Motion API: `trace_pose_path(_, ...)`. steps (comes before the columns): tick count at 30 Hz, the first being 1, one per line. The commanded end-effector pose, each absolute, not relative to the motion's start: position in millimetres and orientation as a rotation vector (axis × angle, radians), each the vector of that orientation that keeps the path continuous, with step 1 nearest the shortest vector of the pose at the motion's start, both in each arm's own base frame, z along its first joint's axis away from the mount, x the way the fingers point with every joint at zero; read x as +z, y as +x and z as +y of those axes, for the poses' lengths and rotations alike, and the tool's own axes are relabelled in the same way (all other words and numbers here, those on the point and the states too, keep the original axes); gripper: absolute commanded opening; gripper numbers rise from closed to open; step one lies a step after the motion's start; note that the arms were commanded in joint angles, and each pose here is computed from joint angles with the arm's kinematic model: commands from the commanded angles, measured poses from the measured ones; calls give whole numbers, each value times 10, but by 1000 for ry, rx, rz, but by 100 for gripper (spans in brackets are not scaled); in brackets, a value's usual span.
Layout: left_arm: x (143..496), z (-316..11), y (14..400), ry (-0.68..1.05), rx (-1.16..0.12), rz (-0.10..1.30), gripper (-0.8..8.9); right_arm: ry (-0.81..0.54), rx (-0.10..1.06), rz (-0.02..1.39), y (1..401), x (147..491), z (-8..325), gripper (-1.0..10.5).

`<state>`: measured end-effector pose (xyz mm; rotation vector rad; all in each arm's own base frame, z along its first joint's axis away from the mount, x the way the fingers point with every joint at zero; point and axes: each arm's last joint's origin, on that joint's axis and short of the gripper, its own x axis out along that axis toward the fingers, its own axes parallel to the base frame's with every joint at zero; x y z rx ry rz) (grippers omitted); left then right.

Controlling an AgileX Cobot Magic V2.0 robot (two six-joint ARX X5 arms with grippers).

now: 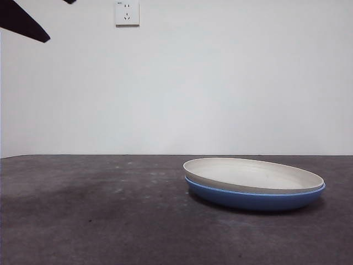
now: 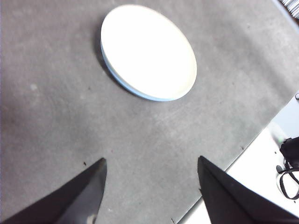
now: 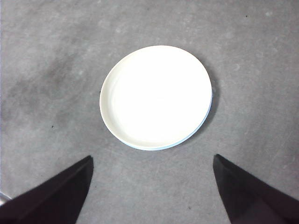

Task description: Pick up the white plate, put it on the blue plate, put it on desk

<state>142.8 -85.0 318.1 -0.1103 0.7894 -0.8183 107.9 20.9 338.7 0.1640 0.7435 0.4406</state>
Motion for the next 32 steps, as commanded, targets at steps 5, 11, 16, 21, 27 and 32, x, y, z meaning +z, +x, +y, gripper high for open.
trace_pose_path(5,3218,-868,1442,-95,-839,758,311,158,448,731,1075,3436,211,412)
trace_pose_path(11,3218,-868,1442,-95,-839,757,311,183,434,767,1138,3407,216,411)
trace_pose_path(16,3217,-867,1441,-94,-839,758,311,197,421,852,1366,3265,236,411)
trace_pose_path(21,3216,-867,1440,-94,-839,760,311,234,397,894,1692,3068,260,411)
trace_pose_path(27,3215,-866,1440,-93,-839,760,311,264,376,986,2157,2683,301,410)
trace_pose_path(32,3215,-866,1440,-80,-844,754,311,283,365,1042,2528,2356,337,410)
